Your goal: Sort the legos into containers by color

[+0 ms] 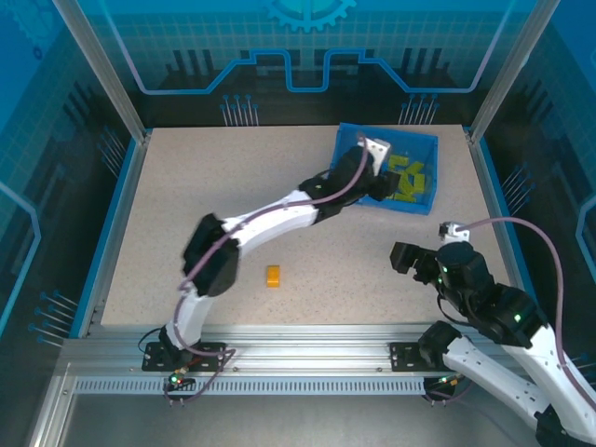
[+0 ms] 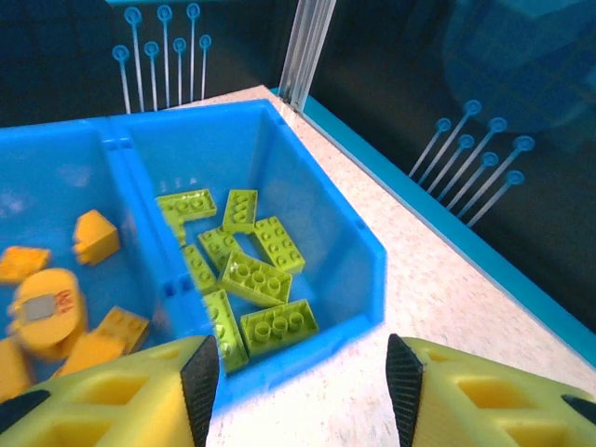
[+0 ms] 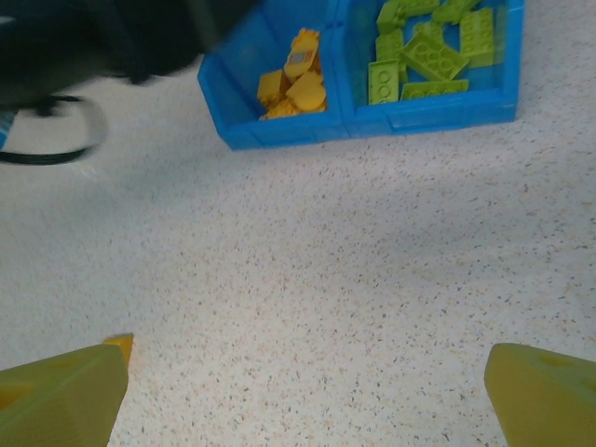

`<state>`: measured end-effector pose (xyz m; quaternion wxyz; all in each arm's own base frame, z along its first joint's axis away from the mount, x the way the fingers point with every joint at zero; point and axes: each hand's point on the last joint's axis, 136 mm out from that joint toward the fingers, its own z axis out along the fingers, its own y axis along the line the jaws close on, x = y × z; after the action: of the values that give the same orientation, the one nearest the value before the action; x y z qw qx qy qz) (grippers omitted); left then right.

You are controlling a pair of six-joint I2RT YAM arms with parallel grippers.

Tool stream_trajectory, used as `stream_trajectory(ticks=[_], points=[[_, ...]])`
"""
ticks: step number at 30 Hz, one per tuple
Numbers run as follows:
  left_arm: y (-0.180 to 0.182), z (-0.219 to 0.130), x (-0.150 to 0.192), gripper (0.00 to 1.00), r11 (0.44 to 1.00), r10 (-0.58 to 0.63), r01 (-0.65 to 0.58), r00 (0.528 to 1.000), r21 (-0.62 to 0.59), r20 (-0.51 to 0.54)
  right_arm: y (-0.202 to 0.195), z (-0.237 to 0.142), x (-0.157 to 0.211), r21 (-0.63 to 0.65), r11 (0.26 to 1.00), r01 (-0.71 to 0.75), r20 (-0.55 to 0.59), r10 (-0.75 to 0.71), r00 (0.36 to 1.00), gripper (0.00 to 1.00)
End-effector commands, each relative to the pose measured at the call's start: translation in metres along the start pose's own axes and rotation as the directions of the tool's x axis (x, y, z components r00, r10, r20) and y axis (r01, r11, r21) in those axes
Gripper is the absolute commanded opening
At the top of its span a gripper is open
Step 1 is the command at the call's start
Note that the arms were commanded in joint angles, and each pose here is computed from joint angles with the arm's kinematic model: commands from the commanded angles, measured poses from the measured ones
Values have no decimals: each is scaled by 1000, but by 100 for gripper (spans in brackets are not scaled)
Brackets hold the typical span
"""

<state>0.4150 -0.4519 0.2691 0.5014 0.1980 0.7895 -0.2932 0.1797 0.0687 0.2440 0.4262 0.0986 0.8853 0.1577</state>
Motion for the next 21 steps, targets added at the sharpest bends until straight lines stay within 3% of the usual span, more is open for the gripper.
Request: stream_trajectory(ticks=[1, 6, 12, 15, 17, 19, 21], points=[[-22, -91, -57, 54, 995, 17, -35, 982, 92, 191, 32, 12, -1, -95, 992, 82, -59, -87, 994, 100], [-5, -184, -3, 60, 982, 163, -170, 983, 80, 87, 91, 52, 25, -256, 960, 113, -233, -174, 957, 100], [25, -280, 67, 71, 940, 338, -331, 936, 76, -100, 154, 93, 71, -356, 925, 135, -365, -271, 891, 100], [32, -316, 105, 77, 897, 440, -417, 876, 146, -199, 171, 111, 95, -335, 925, 181, -421, -319, 849, 100], [30, -338, 135, 87, 856, 510, -454, 821, 248, -257, 182, 122, 109, -330, 922, 203, -444, -342, 828, 100], [32, -355, 163, 96, 808, 579, -489, 762, 329, -289, 195, 133, 126, -343, 915, 210, -479, -363, 800, 99], [41, -362, 179, 99, 772, 629, -537, 721, 340, -290, 207, 142, 141, -356, 909, 215, -515, -383, 767, 97]])
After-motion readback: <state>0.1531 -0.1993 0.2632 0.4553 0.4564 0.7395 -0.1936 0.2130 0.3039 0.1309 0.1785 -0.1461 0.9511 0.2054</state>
